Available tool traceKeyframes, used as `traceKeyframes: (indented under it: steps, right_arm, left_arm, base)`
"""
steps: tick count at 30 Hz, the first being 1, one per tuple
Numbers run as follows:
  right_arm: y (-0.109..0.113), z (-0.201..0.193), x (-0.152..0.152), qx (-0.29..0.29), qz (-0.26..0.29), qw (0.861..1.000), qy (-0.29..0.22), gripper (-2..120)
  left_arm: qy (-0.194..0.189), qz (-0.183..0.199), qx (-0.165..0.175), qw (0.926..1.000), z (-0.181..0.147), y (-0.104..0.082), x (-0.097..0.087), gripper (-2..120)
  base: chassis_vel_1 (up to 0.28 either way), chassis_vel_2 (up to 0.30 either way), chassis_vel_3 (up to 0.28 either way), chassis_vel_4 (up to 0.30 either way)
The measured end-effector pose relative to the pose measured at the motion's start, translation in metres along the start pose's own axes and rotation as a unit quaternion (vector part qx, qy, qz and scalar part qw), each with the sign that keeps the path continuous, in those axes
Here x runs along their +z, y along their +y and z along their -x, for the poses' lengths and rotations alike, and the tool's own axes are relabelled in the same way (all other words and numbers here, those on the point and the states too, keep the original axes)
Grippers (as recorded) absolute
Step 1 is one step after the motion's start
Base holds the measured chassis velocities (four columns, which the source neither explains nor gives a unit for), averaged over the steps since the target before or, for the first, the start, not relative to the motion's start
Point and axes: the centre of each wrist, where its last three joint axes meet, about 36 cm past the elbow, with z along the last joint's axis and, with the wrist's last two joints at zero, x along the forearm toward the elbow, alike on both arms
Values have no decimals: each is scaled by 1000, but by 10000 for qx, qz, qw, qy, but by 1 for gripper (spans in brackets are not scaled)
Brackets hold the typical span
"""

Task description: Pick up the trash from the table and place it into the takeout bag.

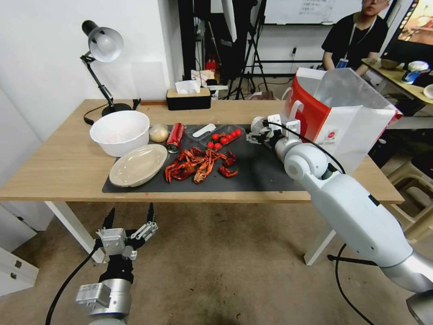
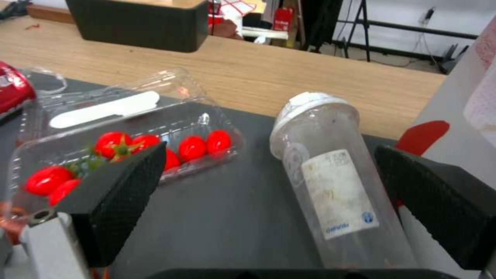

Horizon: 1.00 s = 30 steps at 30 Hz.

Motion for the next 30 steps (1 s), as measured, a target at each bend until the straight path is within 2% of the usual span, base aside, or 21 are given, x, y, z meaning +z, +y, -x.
traceKeyframes:
  steps: [22, 30]
  right_arm:
    - [-1, 43, -17, 318, -325, 9975, 543, 100]
    - [-1, 53, -12, 348, -411, 9953, 801, 100]
  left_arm:
    - [-42, -20, -35, 10000, -1, 1, -2, 100]
    - [-46, -14, -41, 10000, -1, 2, -2, 100]
  base:
    - [0, 0, 0, 0]
    - [0, 0, 0, 0]
